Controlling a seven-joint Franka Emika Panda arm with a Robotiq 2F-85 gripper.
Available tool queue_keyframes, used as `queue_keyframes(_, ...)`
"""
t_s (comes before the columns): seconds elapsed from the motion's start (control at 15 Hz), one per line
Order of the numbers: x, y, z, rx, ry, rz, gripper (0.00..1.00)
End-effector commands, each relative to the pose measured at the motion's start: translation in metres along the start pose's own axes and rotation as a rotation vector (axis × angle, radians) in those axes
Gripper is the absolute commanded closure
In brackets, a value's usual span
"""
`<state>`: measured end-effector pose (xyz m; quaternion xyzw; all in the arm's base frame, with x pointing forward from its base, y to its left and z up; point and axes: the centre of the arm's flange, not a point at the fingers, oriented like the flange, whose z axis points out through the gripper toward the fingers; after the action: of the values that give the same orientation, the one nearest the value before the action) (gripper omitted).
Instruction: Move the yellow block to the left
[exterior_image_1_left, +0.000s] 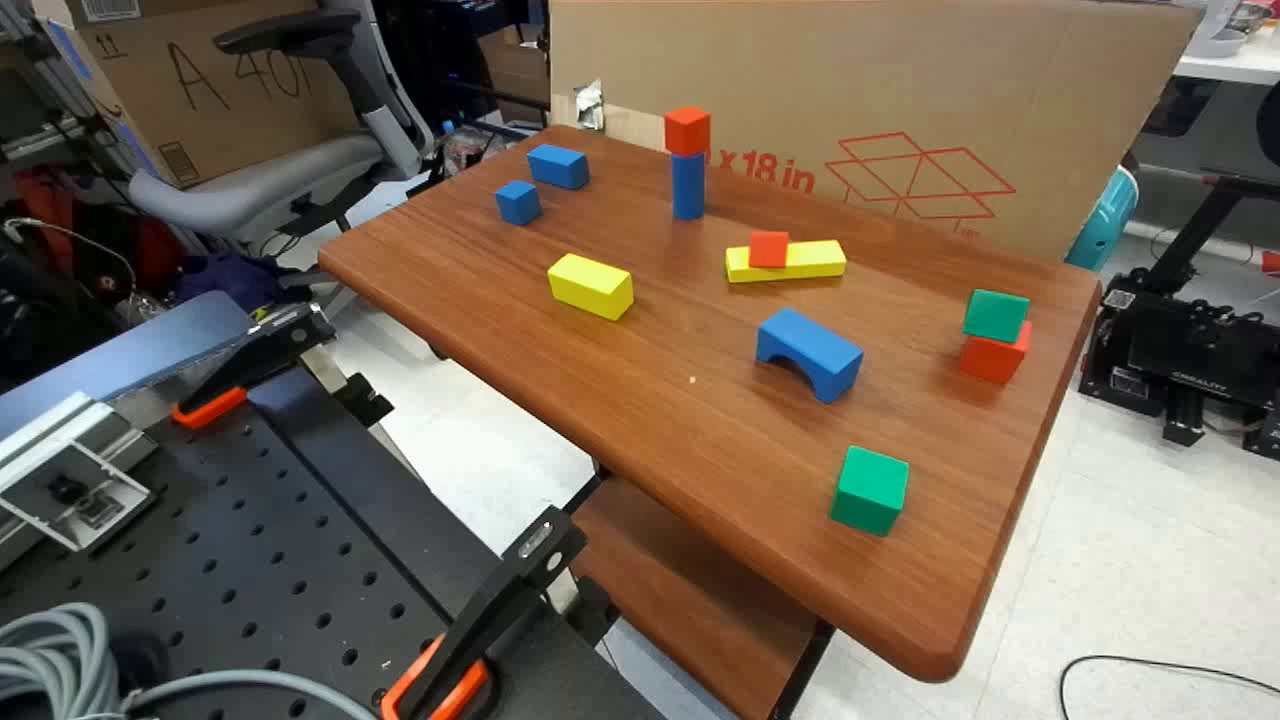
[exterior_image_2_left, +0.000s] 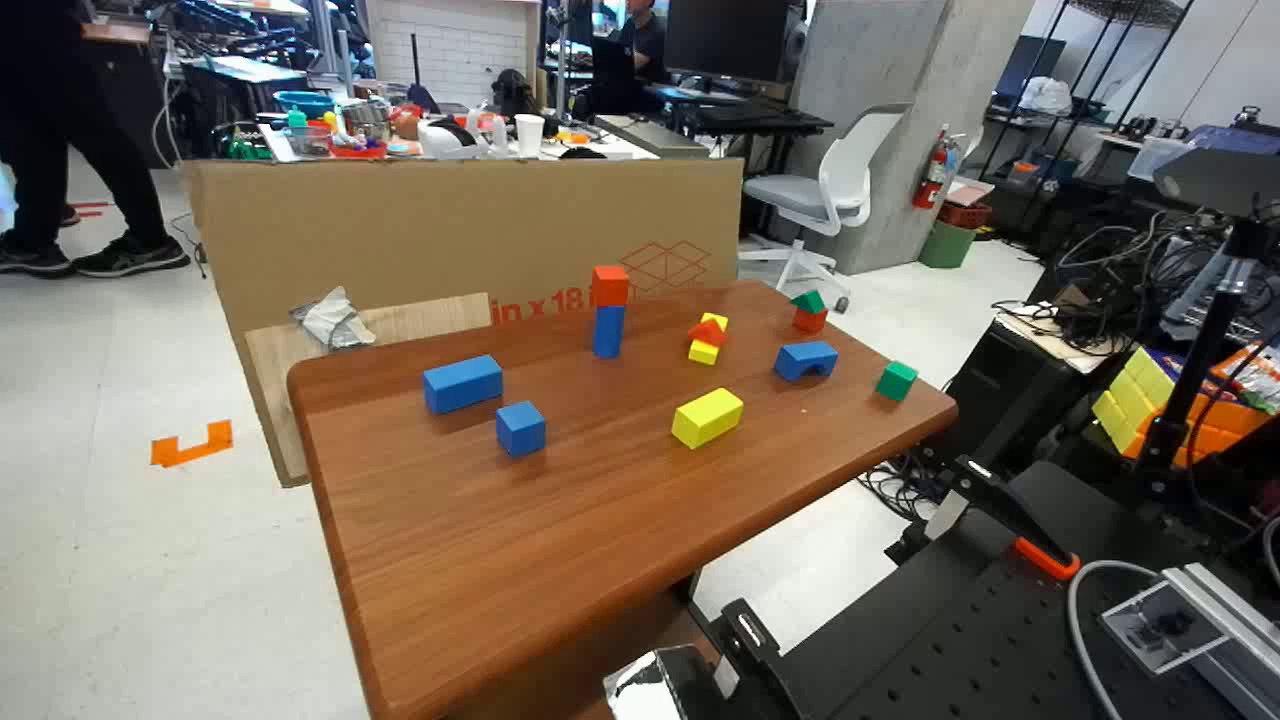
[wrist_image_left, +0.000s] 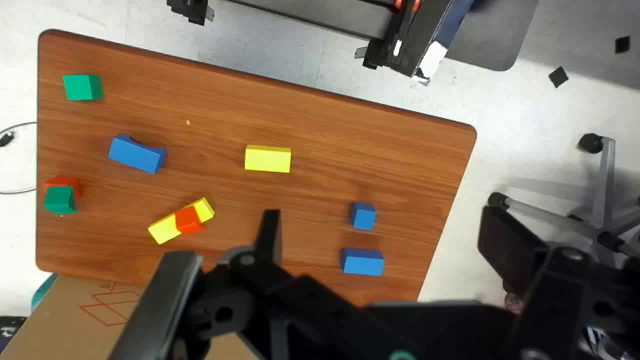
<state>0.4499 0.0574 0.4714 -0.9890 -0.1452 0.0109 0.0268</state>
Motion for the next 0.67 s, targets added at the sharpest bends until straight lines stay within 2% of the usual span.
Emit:
queue_keyframes(0.0, 0.000, 0.000, 0.000, 0.000, 0.000, 0.000, 0.00)
queue_keyframes(0.27, 0.000, 0.000, 0.000, 0.000, 0.000, 0.000, 0.00)
queue_keyframes(0.6, 0.012, 0.014, 0.019, -0.004, 0.035, 0.015, 0.00)
